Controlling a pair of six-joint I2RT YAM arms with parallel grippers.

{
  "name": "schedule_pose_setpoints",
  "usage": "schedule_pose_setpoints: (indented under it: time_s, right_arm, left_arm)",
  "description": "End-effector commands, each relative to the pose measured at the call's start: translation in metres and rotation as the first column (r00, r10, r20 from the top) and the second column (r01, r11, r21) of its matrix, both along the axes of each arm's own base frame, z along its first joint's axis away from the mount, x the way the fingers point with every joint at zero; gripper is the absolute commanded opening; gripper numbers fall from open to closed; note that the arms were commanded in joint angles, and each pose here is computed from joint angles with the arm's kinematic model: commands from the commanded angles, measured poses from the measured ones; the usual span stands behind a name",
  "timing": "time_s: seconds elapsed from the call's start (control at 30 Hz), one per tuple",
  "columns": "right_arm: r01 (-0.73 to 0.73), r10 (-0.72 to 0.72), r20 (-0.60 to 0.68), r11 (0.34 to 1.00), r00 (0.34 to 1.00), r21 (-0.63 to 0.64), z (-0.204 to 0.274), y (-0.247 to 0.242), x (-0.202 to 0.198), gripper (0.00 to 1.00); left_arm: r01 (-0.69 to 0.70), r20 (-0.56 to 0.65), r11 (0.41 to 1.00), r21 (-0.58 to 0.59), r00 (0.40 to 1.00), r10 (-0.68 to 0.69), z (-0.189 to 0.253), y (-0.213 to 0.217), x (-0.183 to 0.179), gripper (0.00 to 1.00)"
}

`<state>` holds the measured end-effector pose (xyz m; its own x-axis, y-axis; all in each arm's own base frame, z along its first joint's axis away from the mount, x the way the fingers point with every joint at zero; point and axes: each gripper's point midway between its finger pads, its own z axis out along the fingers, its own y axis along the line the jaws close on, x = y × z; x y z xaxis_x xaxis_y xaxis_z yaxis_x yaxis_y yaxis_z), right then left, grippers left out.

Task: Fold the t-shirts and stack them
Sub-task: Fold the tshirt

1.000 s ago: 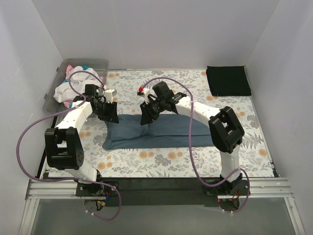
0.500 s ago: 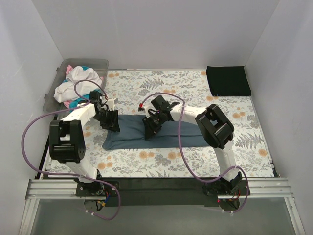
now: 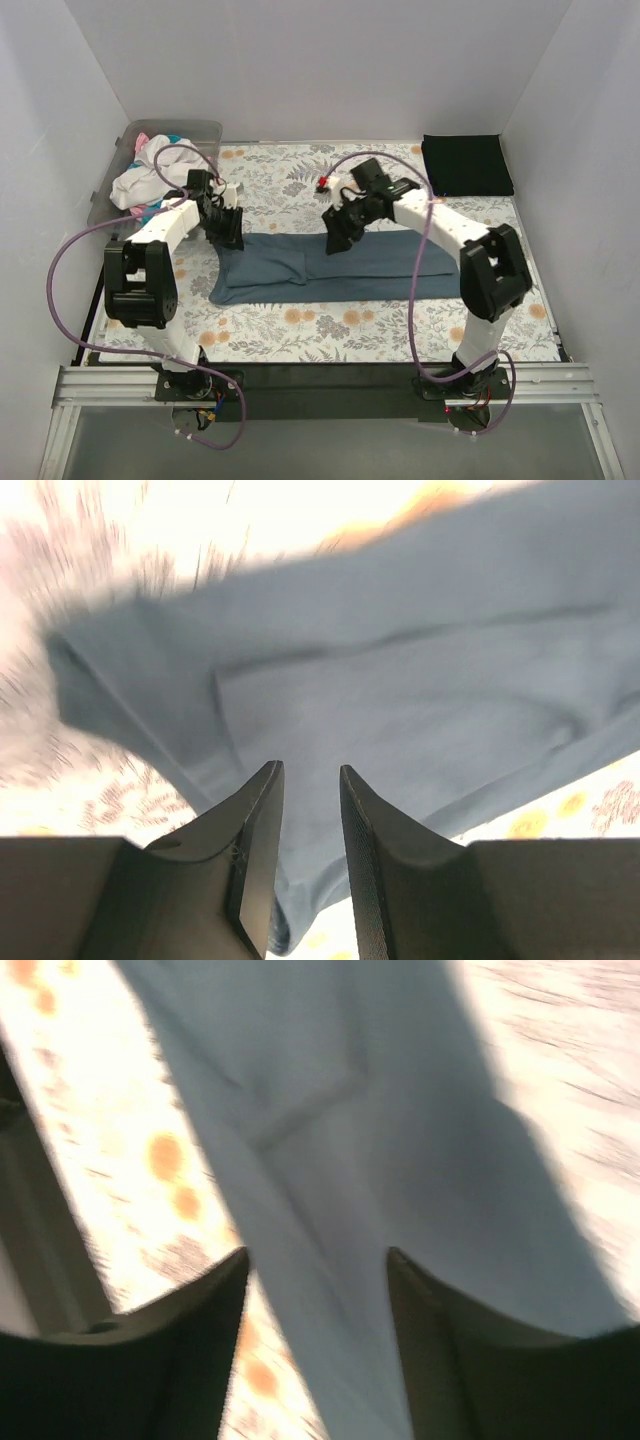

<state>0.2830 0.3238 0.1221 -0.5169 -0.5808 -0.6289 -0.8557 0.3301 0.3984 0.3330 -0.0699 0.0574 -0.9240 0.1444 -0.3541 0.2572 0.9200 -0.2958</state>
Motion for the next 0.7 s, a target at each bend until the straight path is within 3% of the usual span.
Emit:
schedule_pose_setpoints:
  time_s: [0.0, 0.2, 0.4, 0.53, 0.67]
  right_arm:
    - [0.019, -0.003, 0.077, 0.979, 0.997, -0.203, -0.019, -0.077, 0.009, 0.67]
    - [0.107, -0.068, 0.115, 0.914, 0.991, -0.391, -0.035, -0.154, 0.016, 0.85]
    - [0.158, -0.111, 0.120, 0.829, 0.987, -0.536, -0.051, -0.203, 0.020, 0.85]
    - [0.169, -0.146, 0.087, 0.803, 0.985, -0.572, -0.060, -0.222, 0.019, 0.82]
    - [0.175, -0.163, 0.072, 0.805, 0.984, -0.566, -0.058, -0.230, 0.019, 0.81]
  left_arm:
    - [0.053, 0.167, 0.997, 0.052, 0.984, -0.061, 0.057, -0.023, 0.019, 0.28]
    - [0.126, 0.050, 0.986, 0.114, 0.990, -0.132, 0.035, -0.044, -0.022, 0.29]
    - [0.193, -0.061, 0.962, 0.195, 0.981, -0.185, -0.002, -0.052, -0.059, 0.30]
    - [0.179, -0.089, 0.949, 0.260, 0.983, -0.161, -0.024, -0.044, -0.050, 0.29]
    - [0.185, -0.054, 0.937, 0.296, 0.983, -0.176, -0.039, -0.048, -0.017, 0.28]
